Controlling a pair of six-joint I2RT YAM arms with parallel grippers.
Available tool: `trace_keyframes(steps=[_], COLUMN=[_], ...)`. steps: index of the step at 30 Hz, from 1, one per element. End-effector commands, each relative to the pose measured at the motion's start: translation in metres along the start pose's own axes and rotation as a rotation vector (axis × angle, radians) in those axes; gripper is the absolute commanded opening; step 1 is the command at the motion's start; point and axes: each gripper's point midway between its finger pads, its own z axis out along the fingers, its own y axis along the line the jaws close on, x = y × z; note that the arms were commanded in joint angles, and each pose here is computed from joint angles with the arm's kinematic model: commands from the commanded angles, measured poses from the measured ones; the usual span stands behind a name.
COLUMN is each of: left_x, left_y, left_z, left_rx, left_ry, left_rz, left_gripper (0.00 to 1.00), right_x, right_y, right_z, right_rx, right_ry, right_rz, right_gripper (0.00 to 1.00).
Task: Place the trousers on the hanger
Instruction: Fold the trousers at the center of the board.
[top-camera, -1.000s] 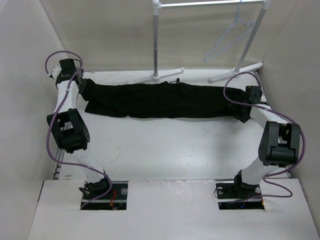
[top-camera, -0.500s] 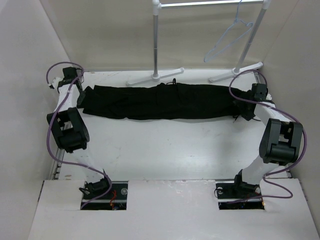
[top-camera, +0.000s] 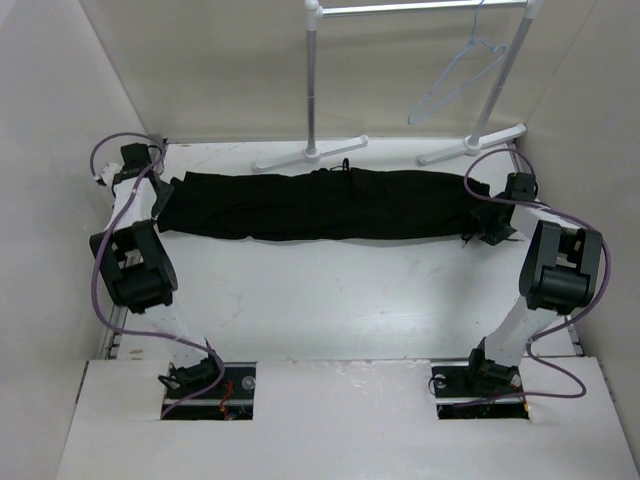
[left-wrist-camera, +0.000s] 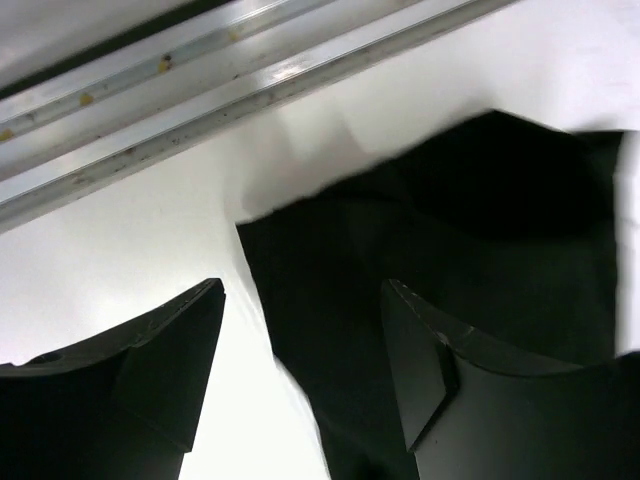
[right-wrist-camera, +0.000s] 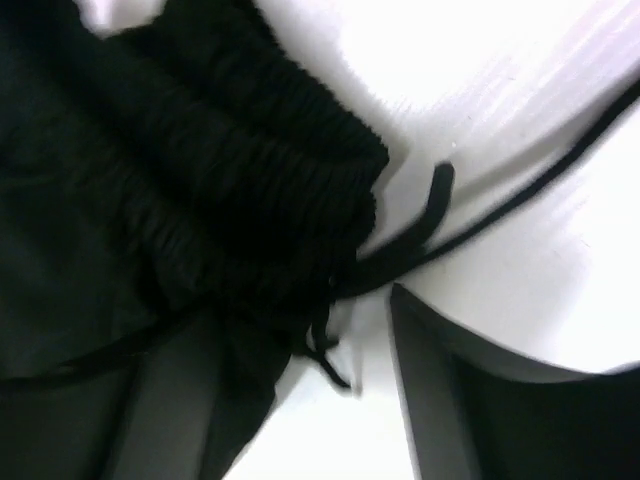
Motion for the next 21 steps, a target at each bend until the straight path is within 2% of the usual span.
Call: trace_keyframes(steps=[1,5,7,9,12,14,21], left_x=[-0.032,-0.037,-0.039,-0.037,-0.026,-0.014,-0.023], left_y=[-0.025,-0.019,-0.010,-0.013,-0.059,-0.085,-0.116], left_z=[-0.057,-0.075,-0.069,-0.056,-0.035,-0.018,0.016], left_rx=[0.142,0.120,0.086,0.091,0.200,0.215,0.190], left_ry=[-0.138,-0.203,-0.205,-0.162,-0.056,0.001,-0.005], left_rz=[-0.043,-0.035,-0.035,-0.045,0.024,0.081,0.147], left_gripper=[0.62,0.62,0.62,0.62,0.61,0.62,0.59], right_x=[-0.014,-0.015,-0.017,-0.018,-0.022,-0.022,-0.017], right_y=[0.029,0.025,0.024,0.023,0.015,0.012,0.005], right_z=[0.002,0.004,0.002,-0.002,-0.008,-0.010,-0.017], right_rx=[-0.072,-0.054,-0.042,-0.038,-0.022,-0.018,-0.013], right_ry=[-0.021,-0.032,-0.046,-0.057,-0.076,-0.082,-0.080], right_rz=[0.032,0.048,0.046,0.042,0.044,0.039,0.022], right_gripper=[0.58,0.28,0.18,0.13,0.10,0.10,0.11])
